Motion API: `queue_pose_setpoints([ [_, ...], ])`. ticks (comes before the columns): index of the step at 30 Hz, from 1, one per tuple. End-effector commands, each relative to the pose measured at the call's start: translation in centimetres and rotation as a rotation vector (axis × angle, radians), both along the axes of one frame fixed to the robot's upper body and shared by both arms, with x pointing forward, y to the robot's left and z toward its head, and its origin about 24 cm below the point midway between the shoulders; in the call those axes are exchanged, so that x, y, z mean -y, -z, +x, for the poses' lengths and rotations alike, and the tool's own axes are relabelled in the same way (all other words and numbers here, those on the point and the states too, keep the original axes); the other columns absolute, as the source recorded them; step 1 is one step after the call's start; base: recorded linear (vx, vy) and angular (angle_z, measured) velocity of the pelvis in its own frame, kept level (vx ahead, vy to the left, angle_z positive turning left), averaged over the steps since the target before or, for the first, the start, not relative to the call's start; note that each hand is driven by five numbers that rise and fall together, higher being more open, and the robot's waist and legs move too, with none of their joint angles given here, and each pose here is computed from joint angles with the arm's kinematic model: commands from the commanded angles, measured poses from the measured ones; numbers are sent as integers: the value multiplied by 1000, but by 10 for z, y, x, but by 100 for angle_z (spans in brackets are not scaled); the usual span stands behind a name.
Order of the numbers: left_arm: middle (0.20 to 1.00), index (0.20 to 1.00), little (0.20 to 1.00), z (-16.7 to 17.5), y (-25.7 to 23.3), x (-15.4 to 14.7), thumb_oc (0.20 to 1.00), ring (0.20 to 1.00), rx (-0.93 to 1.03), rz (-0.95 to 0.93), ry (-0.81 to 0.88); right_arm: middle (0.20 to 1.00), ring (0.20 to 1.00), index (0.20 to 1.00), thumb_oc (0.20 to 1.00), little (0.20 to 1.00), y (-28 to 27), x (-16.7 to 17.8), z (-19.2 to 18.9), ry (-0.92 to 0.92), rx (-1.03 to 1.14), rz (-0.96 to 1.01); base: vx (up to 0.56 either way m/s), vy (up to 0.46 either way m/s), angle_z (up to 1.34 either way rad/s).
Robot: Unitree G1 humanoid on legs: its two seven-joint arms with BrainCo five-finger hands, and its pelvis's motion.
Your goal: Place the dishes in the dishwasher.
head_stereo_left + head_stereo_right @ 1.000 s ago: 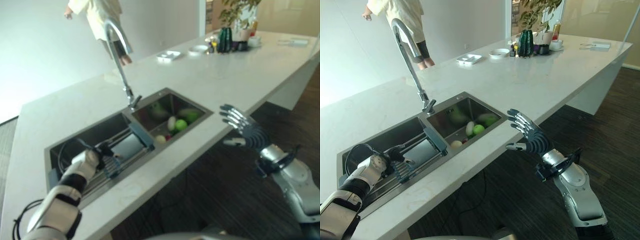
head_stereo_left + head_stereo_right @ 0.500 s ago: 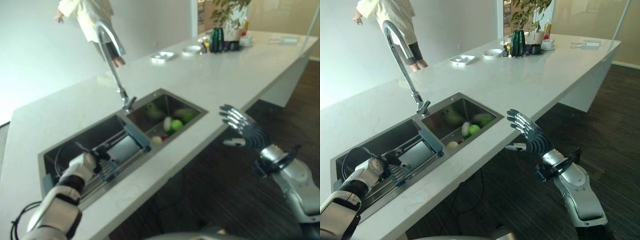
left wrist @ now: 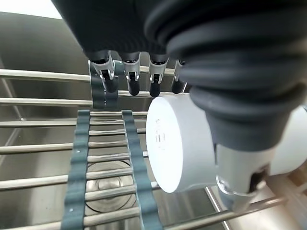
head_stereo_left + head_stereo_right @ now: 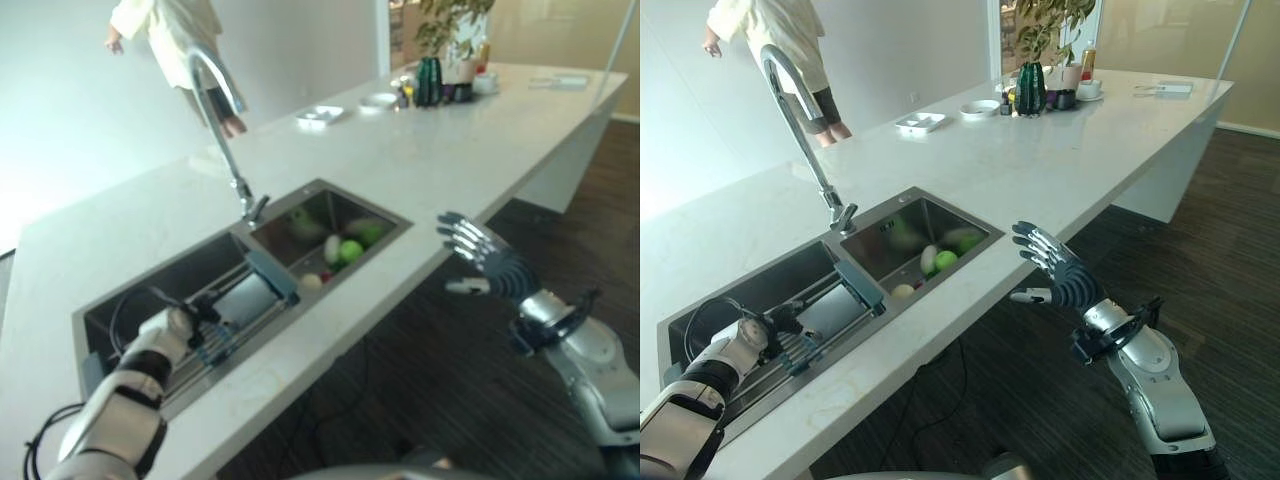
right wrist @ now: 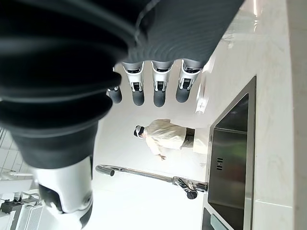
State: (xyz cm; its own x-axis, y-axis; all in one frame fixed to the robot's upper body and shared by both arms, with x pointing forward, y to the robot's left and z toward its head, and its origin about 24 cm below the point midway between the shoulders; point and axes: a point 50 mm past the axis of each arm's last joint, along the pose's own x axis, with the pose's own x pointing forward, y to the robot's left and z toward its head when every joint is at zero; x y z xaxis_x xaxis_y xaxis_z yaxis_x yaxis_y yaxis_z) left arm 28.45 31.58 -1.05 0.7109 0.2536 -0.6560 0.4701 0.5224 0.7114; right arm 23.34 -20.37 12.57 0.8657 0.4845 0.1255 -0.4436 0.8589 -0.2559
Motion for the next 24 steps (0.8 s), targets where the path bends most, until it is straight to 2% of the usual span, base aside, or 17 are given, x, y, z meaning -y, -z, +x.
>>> queue_pose_setpoints([
  [1, 1000, 1000, 1000, 27, -36, -7, 1000, 1000, 87, 81, 38, 1000, 1000, 1000, 1000, 1000, -33, -4, 1, -49, 146, 6, 6, -7, -7],
  [24, 1000, 1000, 1000, -1, -8, -26, 1000, 1000, -51, 70, -79, 1000, 1000, 1000, 1000, 1000, -30, -2, -4, -53, 117, -15, 6, -3, -4],
])
